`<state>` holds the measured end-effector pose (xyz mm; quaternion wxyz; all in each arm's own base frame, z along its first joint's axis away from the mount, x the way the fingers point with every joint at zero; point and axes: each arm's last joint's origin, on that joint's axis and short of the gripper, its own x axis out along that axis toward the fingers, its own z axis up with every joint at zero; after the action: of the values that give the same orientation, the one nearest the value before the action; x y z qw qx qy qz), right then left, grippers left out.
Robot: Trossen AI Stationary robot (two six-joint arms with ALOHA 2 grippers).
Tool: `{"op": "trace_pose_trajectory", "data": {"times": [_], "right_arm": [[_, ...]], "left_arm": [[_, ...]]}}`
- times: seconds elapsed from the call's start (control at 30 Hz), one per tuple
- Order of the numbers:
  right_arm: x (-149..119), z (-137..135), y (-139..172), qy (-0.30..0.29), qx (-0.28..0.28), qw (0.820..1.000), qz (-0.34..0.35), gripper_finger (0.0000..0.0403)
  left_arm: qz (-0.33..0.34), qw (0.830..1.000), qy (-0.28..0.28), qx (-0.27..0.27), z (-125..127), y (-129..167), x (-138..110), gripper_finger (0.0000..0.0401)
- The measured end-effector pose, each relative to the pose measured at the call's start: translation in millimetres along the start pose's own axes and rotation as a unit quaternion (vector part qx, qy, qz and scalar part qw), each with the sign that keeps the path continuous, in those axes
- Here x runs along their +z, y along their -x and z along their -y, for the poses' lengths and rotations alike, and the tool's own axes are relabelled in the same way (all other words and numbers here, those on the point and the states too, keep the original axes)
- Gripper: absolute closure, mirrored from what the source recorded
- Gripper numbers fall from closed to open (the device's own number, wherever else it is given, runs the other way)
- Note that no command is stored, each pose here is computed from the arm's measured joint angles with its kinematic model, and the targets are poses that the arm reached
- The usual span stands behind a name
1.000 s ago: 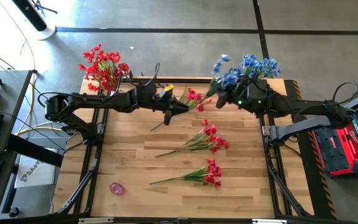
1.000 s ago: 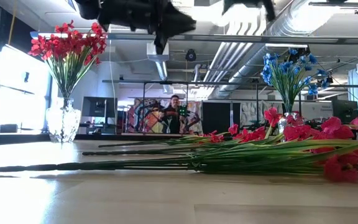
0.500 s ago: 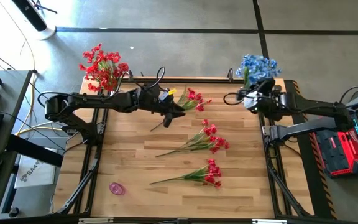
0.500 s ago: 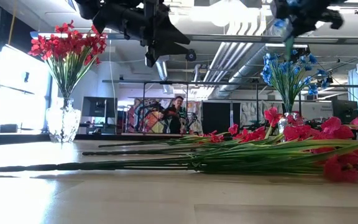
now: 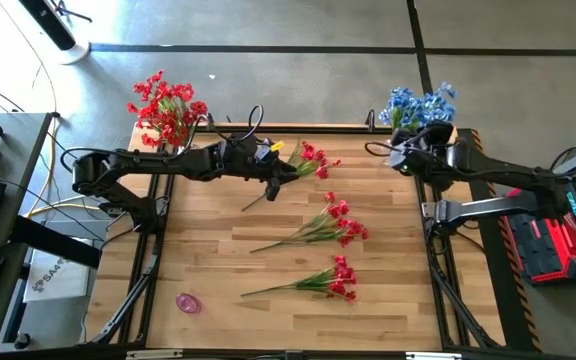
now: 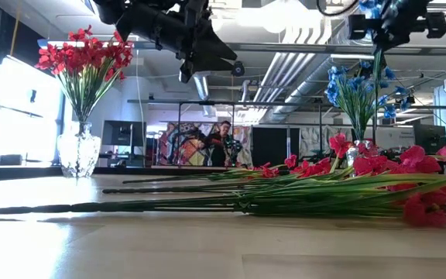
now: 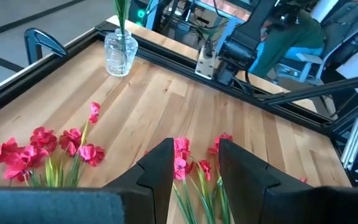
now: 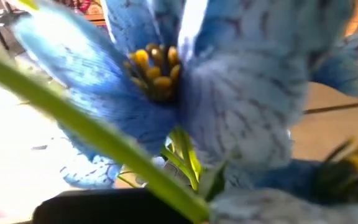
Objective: Sort flowers into vase by color
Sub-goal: Put the blue flower into the right transparent vase
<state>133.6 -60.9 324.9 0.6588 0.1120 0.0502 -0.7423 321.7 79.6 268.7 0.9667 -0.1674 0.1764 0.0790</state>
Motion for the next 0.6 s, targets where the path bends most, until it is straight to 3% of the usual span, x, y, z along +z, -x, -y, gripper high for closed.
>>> {"op": "trace_pose_trajectory", "data": {"times": [0.23, 0.6], "right_arm": [[-9, -4, -5, -0.045, -0.003, 0.999, 0.006, 0.0403], [-23, -5, -23, -0.06, -0.04, 0.997, 0.006, 0.0403]], "left_arm": [[-0.004, 1.0, 0.0, 0.001, 0, 0, -1, 0.0286], [-0.006, 1.0, -0.02, 0.004, -1, 0, -1, 0.0286]]}}
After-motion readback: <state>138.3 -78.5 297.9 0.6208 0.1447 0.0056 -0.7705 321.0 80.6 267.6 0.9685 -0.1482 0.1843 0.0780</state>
